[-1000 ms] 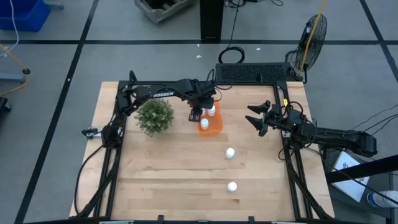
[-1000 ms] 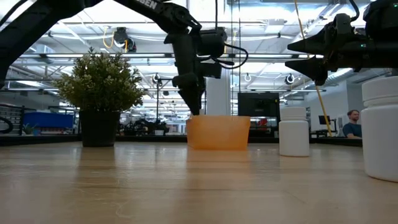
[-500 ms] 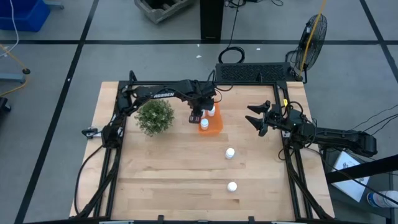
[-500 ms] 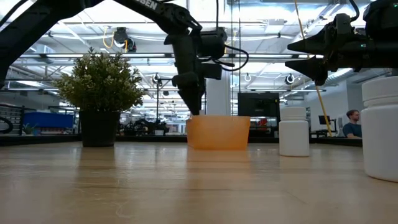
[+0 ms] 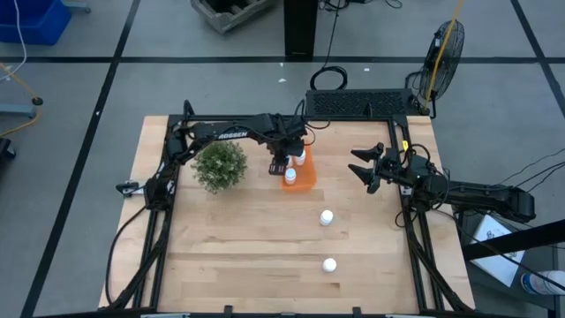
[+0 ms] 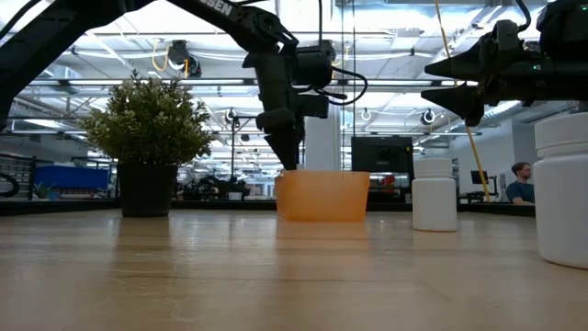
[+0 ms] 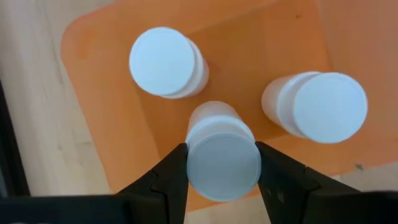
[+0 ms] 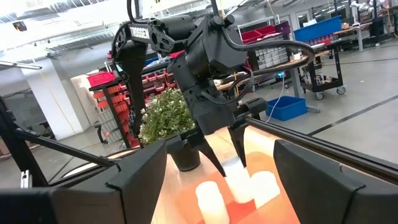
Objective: Pick and place pill bottles into a basket
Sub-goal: Put the white pill bottle into the orange bin
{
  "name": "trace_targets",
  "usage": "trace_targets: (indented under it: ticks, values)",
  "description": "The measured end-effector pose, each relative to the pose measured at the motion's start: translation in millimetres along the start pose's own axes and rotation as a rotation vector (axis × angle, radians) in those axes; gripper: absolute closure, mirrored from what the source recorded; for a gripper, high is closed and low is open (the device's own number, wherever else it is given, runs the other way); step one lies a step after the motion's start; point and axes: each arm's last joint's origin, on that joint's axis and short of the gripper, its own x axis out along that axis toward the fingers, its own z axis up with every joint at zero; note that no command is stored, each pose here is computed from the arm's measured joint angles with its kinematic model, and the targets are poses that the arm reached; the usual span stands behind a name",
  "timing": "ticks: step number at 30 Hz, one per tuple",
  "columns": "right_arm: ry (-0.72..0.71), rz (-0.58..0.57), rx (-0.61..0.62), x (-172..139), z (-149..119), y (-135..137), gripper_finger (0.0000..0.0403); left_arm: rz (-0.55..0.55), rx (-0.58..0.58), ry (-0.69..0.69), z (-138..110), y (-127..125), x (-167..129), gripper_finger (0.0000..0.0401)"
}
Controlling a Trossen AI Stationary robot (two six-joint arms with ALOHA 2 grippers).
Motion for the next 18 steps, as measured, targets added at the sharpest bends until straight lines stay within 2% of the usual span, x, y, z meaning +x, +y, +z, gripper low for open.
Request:
trace_targets:
  ticks: [14,18]
  values:
    - [0.0,0.0,0.0,0.0,0.0,0.0,0.0117,-0.001,-0.019,0.0,1.0,-2.1,0.2,0.024]
    - [0.0,0.0,0.0,0.0,0.0,0.0,0.0117,-0.002,-0.016,0.0,1.7,-3.2,0.2,0.0224]
